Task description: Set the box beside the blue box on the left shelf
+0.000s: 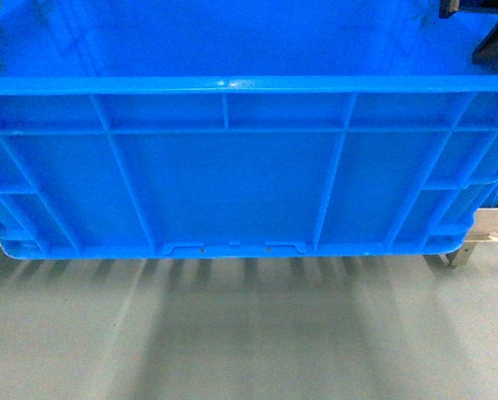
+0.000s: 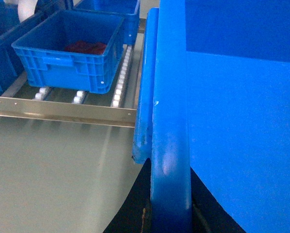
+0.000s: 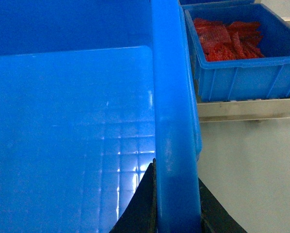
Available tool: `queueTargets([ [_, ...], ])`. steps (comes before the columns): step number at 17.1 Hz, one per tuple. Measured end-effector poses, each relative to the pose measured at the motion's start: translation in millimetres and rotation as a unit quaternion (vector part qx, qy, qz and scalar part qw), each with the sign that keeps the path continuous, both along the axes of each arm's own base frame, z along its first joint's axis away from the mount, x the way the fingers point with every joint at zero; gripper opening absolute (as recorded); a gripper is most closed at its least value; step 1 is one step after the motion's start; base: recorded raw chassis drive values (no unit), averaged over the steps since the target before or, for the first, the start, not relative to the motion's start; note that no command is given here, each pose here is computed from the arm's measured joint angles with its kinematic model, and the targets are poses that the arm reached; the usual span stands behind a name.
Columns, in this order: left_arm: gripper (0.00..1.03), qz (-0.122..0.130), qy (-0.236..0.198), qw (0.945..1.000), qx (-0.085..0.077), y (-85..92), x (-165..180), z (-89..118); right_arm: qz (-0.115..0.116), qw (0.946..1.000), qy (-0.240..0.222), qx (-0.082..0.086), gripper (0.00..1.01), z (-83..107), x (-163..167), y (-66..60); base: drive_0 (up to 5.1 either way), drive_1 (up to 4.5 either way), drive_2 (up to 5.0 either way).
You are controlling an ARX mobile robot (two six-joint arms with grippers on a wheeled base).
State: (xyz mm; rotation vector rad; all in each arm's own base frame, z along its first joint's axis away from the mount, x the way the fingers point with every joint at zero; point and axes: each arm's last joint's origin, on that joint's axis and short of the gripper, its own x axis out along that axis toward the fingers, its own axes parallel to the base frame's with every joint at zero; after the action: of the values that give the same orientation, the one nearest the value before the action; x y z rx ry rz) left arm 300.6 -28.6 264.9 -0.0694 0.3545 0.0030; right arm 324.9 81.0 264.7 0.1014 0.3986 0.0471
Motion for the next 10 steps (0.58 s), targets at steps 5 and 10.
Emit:
queueTargets([
  [5, 0.08, 0.000, 0.000, 1.0000, 0.000, 0.0, 0.0, 0.0, 0.000, 1.0000, 0.000, 0.000, 0.09, -0.1, 0.0, 0.0, 0.0, 0.00, 0.0],
  [10, 0.08, -0.001, 0.000, 1.0000, 0.000, 0.0, 0.0, 0.0, 0.000, 1.0000, 0.000, 0.000, 0.09, 0.1, 0.0, 0.0, 0.0, 0.00, 0.0],
])
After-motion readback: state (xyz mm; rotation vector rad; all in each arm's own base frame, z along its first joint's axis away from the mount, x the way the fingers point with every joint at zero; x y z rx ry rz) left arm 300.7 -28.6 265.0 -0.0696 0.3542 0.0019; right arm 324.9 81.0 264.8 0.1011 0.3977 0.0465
